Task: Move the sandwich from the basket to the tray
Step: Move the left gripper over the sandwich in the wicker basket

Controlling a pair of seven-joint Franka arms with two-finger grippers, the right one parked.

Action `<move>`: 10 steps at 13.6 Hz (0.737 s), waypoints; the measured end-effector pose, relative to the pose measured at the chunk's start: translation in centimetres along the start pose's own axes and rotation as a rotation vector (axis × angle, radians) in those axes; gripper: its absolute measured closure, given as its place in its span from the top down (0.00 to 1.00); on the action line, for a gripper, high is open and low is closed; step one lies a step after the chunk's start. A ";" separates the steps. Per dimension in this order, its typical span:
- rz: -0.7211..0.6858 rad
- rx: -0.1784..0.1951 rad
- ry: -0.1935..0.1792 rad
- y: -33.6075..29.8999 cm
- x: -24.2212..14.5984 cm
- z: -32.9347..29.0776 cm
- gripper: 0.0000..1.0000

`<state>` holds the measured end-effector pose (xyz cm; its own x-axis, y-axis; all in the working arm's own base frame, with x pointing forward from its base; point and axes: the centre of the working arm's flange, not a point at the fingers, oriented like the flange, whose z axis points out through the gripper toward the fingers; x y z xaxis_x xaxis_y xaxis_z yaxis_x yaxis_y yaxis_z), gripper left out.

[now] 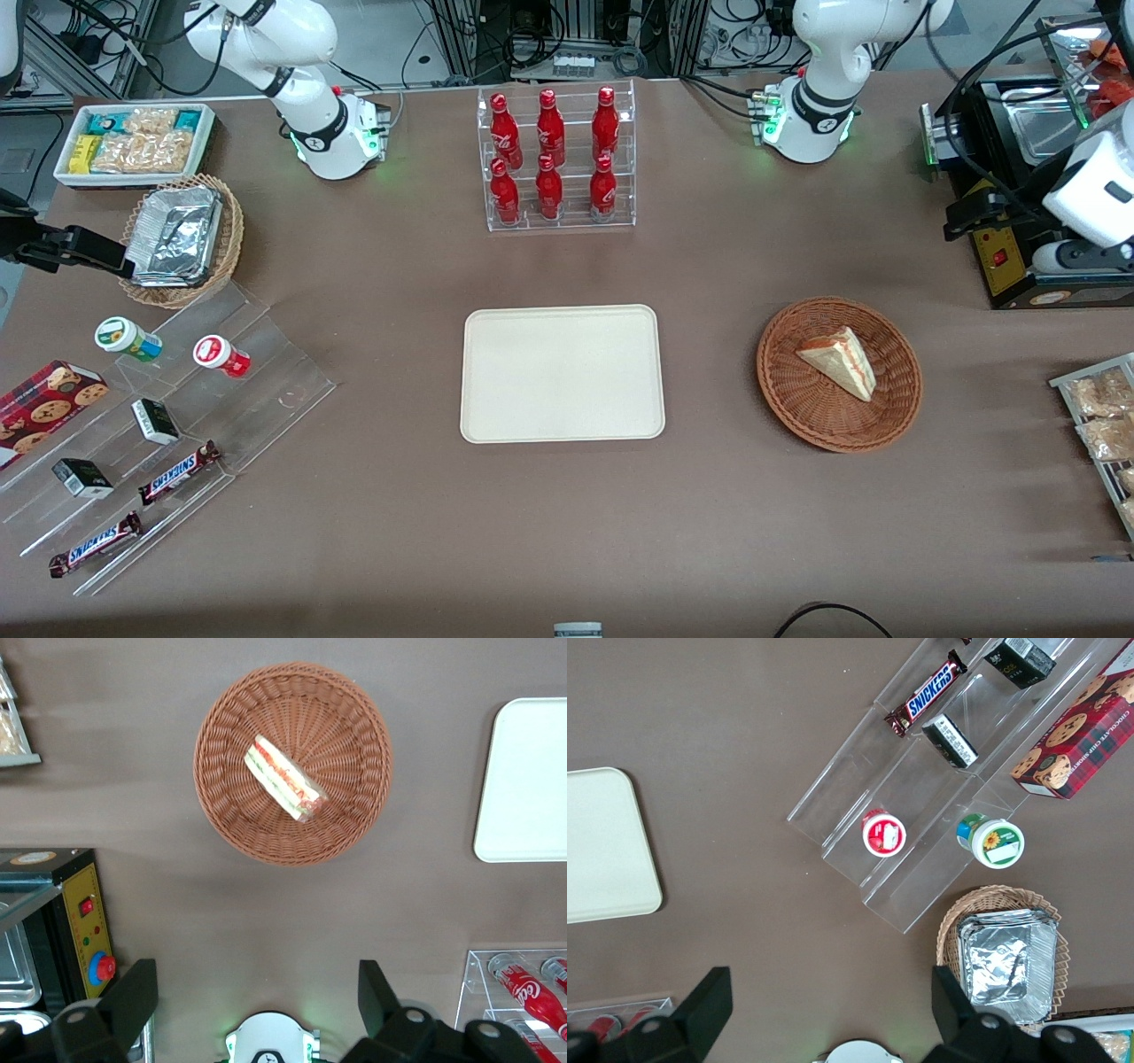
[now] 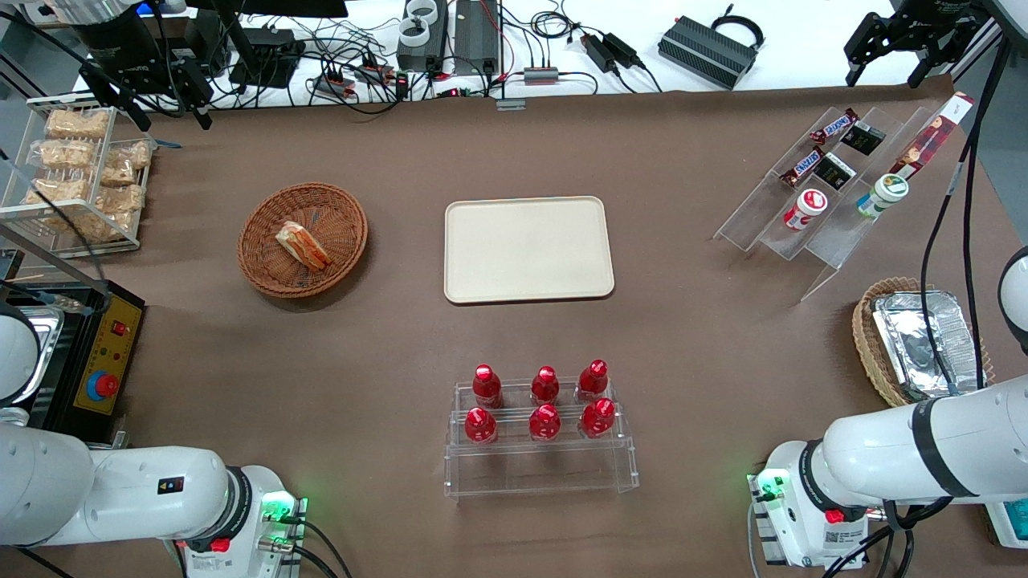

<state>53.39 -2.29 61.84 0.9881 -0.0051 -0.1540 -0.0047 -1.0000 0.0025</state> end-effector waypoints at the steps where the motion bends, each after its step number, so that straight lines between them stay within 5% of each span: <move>1: 0.013 0.015 0.005 0.7 -0.1 -0.2 1.00; 7: 0.010 0.066 -0.012 1.8 0.7 1.0 1.00; 10: -0.137 0.064 0.033 1.8 3.1 5.6 1.00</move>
<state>55.59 -4.10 55.83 0.9847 0.1301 -0.1163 0.1213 -0.9894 -0.0795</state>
